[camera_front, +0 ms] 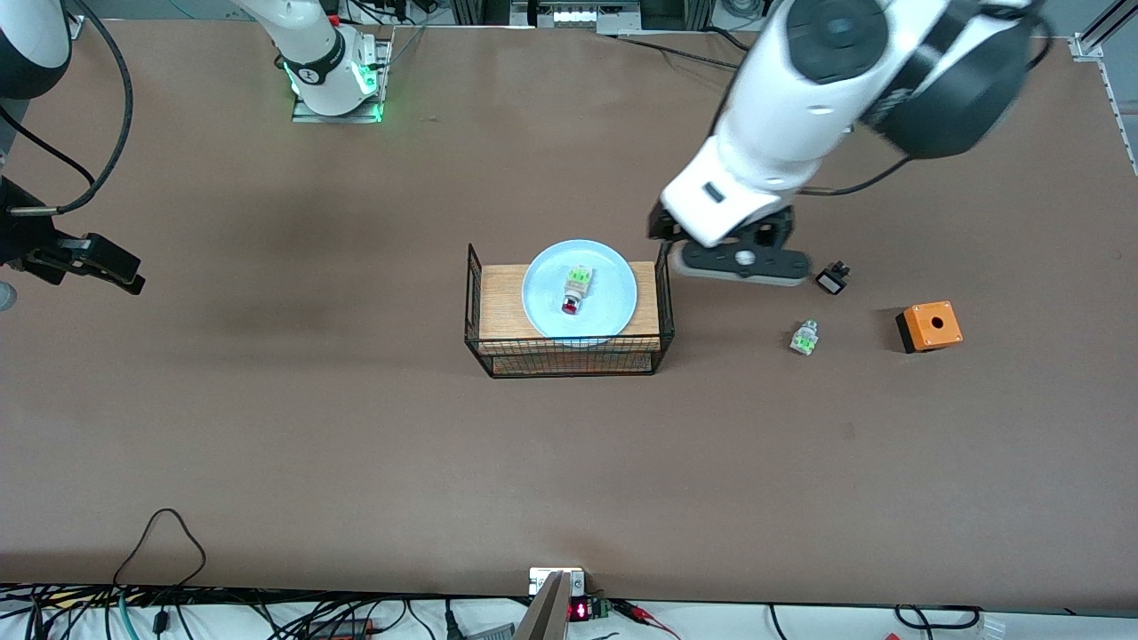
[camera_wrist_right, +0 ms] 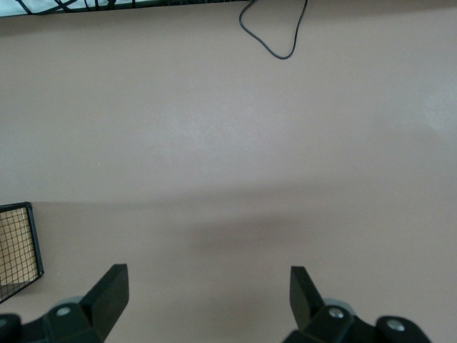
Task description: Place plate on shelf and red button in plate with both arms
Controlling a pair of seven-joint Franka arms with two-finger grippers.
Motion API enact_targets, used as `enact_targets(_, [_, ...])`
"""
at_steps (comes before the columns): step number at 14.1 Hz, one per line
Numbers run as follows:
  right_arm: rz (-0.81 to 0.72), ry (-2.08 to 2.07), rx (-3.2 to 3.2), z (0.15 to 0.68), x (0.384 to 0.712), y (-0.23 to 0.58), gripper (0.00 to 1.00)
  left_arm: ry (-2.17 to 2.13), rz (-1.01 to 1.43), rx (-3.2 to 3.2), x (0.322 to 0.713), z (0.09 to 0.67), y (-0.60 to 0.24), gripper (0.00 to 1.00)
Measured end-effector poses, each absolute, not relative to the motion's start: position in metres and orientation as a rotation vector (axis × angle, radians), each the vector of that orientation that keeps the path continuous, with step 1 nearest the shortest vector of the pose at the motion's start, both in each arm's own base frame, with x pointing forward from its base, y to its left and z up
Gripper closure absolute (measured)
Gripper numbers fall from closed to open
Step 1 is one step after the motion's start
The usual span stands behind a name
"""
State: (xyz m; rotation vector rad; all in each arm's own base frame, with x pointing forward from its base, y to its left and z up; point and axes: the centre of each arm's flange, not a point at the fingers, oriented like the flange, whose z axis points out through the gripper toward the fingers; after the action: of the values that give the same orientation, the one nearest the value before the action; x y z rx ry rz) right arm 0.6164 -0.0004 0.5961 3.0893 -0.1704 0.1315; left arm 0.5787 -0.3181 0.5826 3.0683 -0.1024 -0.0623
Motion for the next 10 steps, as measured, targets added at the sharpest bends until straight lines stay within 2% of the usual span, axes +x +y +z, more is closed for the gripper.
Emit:
enact_targets(5, [0.132, -0.150, 3.091, 0.596, 0.616, 0.008, 0.00, -0.092, -0.090, 3.083, 0.586, 0.594, -0.181, 0.00])
enact_targets(10, [0.133, -0.103, 3.095, 0.596, 0.616, 0.026, 0.00, 0.007, -0.069, 3.115, 0.568, 0.595, -0.086, 0.00])
